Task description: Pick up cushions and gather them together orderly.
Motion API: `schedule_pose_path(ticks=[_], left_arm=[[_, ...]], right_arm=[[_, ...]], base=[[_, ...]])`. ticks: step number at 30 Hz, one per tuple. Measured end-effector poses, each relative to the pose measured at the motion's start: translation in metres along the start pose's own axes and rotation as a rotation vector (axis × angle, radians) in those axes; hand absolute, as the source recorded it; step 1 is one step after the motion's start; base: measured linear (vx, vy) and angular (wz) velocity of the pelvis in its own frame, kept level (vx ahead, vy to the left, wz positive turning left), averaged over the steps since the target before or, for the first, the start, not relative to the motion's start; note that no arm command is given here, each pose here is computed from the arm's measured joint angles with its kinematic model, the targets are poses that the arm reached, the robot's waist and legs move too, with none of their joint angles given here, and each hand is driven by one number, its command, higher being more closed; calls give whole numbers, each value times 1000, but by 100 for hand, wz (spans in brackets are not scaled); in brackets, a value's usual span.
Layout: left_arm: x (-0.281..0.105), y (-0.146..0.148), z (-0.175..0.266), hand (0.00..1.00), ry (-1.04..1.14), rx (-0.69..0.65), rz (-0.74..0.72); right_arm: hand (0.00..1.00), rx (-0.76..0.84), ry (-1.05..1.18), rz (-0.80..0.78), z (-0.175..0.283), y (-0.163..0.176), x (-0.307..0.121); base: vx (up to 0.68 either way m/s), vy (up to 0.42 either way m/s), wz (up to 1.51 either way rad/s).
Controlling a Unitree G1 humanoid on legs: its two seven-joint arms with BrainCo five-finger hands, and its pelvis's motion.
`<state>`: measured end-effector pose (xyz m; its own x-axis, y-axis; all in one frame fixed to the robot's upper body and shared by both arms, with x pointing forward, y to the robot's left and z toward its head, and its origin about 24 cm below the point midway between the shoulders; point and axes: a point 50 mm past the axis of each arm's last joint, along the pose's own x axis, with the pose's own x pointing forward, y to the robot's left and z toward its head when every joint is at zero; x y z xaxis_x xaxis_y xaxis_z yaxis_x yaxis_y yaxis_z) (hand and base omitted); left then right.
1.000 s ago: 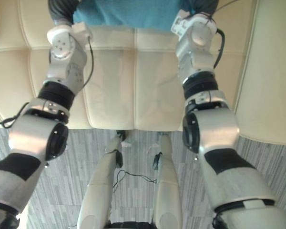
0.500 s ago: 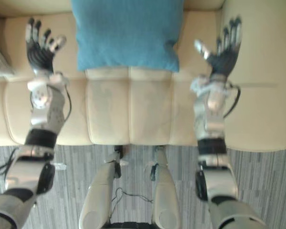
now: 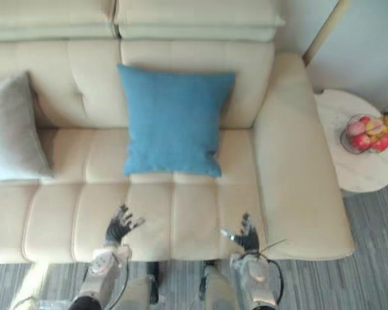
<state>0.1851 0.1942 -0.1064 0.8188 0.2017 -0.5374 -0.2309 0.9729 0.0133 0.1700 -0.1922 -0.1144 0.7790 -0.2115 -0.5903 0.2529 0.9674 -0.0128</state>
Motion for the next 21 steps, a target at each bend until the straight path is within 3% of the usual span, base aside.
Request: schedule_pose_path(ticks=[5,11,16,21], left_arm=[[-14,14,-39,0,174,72,35],[-25,18,-59,0,261,135,25],[-27,19,-61,0,271,152,22],[-4,15,-30,0,173,82,67]], right_arm=[[0,-12,170,-52,-36,-14,-10],[0,-5,225,-71,-48,-19,-16],[0,-3,215,-65,-43,-17,-11],[0,5,133,-34,-11,1,9]], base=[[28,16,-5],[0,0,0],[-19,10,-11],[-98,45,-30]])
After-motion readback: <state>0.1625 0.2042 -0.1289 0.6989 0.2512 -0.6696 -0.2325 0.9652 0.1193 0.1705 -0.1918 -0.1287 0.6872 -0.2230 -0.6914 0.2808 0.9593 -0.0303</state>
